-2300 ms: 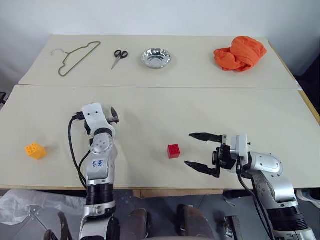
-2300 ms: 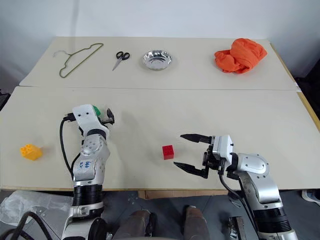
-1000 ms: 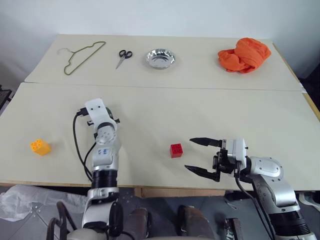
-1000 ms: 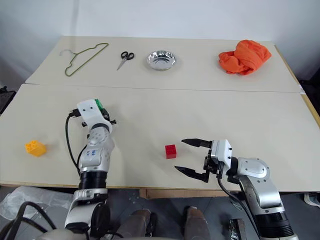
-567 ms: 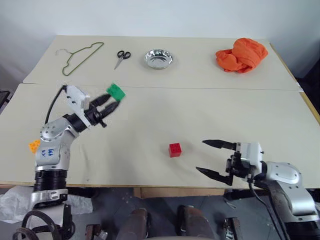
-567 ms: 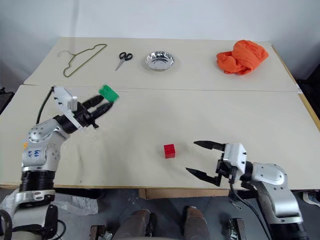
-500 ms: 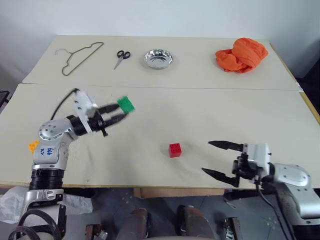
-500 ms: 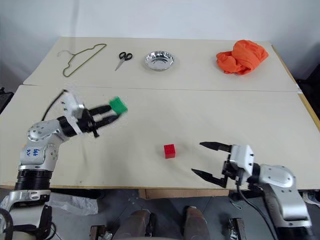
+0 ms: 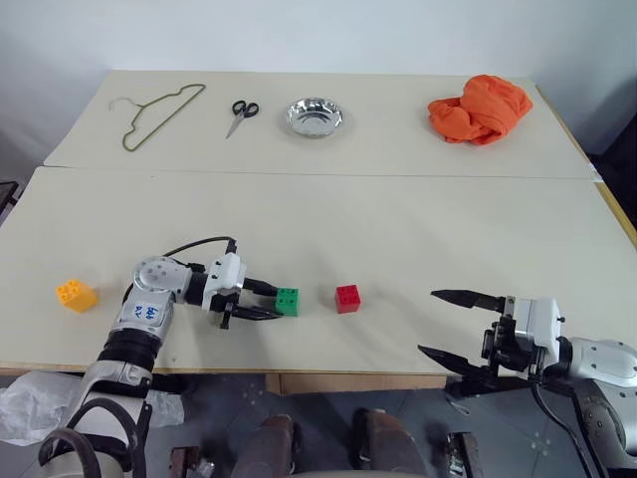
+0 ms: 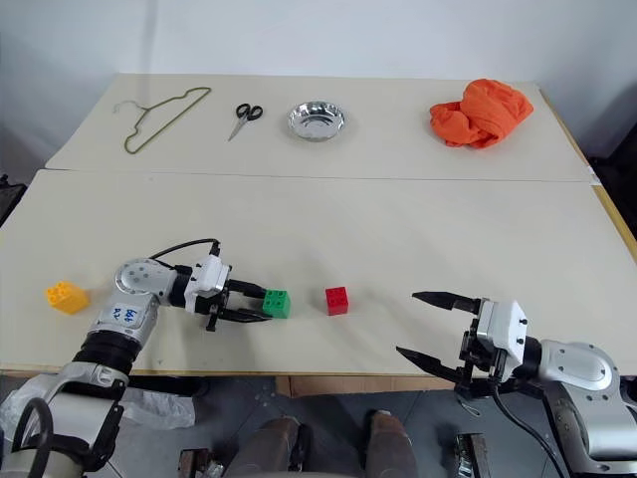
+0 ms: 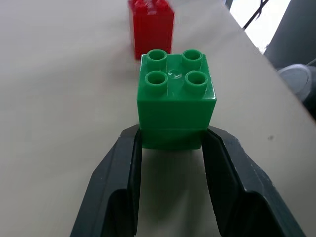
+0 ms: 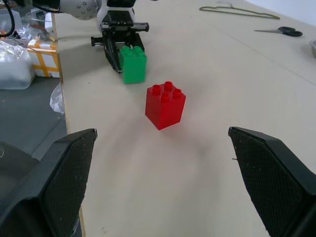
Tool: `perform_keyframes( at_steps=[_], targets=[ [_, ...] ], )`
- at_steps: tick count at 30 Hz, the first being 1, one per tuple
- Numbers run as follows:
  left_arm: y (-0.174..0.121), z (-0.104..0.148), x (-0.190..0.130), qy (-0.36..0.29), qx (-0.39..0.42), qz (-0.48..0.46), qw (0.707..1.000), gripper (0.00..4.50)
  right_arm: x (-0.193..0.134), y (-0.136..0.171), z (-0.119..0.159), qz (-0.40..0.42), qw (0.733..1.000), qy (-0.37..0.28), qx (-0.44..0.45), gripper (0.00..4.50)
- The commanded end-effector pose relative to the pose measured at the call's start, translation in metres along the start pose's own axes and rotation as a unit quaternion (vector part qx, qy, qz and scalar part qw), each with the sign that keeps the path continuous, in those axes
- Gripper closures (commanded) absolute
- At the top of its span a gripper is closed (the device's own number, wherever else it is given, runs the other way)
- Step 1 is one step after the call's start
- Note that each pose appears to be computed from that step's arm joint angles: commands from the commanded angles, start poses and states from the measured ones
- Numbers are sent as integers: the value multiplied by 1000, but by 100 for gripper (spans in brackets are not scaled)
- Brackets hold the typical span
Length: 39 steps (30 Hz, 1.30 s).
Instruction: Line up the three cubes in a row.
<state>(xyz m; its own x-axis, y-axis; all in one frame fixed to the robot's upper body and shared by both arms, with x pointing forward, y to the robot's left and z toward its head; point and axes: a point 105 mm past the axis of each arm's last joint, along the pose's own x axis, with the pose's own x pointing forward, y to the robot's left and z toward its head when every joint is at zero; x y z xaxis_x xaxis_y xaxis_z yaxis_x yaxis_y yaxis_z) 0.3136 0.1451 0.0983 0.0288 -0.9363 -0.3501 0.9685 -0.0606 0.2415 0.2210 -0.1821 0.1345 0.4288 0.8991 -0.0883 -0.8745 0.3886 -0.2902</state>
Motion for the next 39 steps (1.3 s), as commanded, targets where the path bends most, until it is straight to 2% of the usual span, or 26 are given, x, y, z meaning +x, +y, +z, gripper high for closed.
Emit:
perform_keyframes(
  at_steps=[1,7,10,14,15,17,20,22,23,26,28,32,35,39],
  targets=[
    [5,1,-1,1,28,6,1000,307,1,1,12,8,1000,-9,-28,0],
    [8,0,-2,3,18,3,1000,307,5,1,15,14,999,-9,-29,0],
    [6,5,-7,-4,13,0,1000,202,7,1,15,20,999,-12,-27,0],
    [17,38,-21,-52,47,69,995,81,13,-1,16,35,999,-19,-29,0],
    [16,41,-29,-44,23,79,996,51,15,-3,17,40,998,-23,-30,0],
    [13,50,-47,-28,40,115,992,51,18,-6,20,49,998,-29,-39,0],
    [13,69,-77,-59,36,226,972,51,22,-7,27,70,996,-40,-45,0],
    [3,76,-93,-74,43,283,955,15,27,-2,33,90,993,-57,-45,0],
    [-3,78,-102,-81,40,311,946,1,30,0,37,99,992,-68,-41,0],
    [-27,84,-135,-108,33,411,905,1,44,5,49,118,988,-98,-26,0],
    [-40,78,-152,-99,14,464,880,1,51,9,53,130,985,-112,-23,0],
    [-80,44,-184,-57,-44,550,832,1,65,12,63,143,978,-143,-42,0],
    [-135,11,-217,-28,-102,642,759,1,76,19,70,179,969,-155,-74,0],
    [-167,7,-230,-53,-126,715,686,1,79,20,75,192,964,-161,-88,0]
  ],
)
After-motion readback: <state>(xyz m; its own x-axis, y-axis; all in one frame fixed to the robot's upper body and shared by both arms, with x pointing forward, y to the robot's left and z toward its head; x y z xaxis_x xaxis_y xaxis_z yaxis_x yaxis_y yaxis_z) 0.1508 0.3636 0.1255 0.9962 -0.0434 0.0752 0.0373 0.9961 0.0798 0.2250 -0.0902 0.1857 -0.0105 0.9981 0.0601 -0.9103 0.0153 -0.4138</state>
